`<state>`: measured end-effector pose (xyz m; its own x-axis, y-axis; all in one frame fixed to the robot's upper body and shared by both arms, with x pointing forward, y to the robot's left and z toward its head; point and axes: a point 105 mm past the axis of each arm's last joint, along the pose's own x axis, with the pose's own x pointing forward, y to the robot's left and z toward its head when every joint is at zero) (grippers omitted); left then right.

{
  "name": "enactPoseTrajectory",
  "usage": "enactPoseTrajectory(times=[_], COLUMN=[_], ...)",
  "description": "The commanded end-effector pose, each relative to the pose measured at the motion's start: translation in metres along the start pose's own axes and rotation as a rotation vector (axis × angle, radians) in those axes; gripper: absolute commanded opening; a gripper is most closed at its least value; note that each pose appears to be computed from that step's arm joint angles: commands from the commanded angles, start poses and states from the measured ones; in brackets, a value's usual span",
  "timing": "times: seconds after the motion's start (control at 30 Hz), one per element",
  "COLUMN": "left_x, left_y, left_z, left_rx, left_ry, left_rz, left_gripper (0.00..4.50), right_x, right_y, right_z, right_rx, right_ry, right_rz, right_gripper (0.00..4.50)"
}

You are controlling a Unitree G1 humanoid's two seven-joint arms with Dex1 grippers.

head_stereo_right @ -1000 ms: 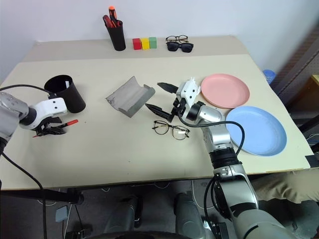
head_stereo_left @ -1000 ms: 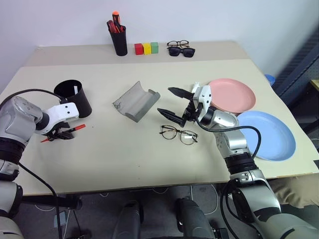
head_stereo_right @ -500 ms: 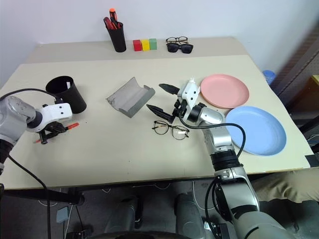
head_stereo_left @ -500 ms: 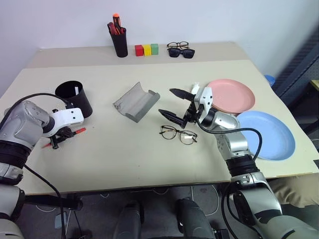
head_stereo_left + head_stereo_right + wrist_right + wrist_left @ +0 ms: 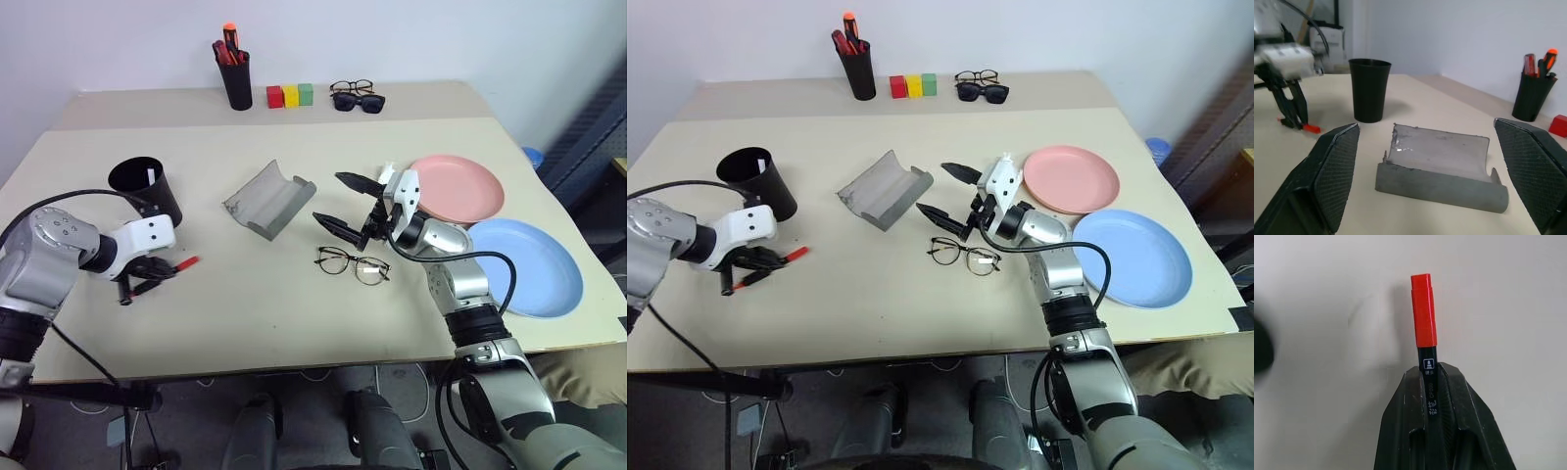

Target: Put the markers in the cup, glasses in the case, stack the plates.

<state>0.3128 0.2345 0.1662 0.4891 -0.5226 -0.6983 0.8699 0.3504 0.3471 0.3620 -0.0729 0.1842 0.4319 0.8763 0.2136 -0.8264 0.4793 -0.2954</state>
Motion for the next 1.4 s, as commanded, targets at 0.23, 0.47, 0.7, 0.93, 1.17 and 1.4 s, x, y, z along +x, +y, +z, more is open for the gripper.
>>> enactPoseTrajectory(times=[0.23,0.47,0.7,0.93,1.17,1.4], left_x=[-0.06,-0.087,-0.088,-0.09,-0.084,-0.063], left_y=[0.079,0.125,0.129,0.125,0.107,0.09], left_z=[0.133,0.12,0.085,0.06,0.049,0.039], left_rx=[-0.069,-0.197,-0.282,-0.368,-0.447,-0.5], left_ry=[-0.698,-0.893,-0.818,-0.736,-0.718,-0.652], left_rz=[0.62,1.172,1.439,1.502,1.462,1.404], left_gripper=[0.03,0.03,0.03,0.03,0.03,0.03], right_x=[-0.023,-0.018,-0.006,0.0,0.0,0.0], right_y=[-0.016,0.0,0.014,0.011,0.007,0.006], right_z=[0.022,0.042,0.048,0.047,0.043,0.041], right_rx=[-0.04,-0.029,-0.022,-0.029,-0.033,-0.033], right_ry=[-0.057,-0.135,-0.162,-0.168,-0.162,-0.159], right_rz=[-0.052,0.107,0.208,0.2,0.18,0.166], right_gripper=[4.5,4.5,4.5,4.5,4.5,4.5])
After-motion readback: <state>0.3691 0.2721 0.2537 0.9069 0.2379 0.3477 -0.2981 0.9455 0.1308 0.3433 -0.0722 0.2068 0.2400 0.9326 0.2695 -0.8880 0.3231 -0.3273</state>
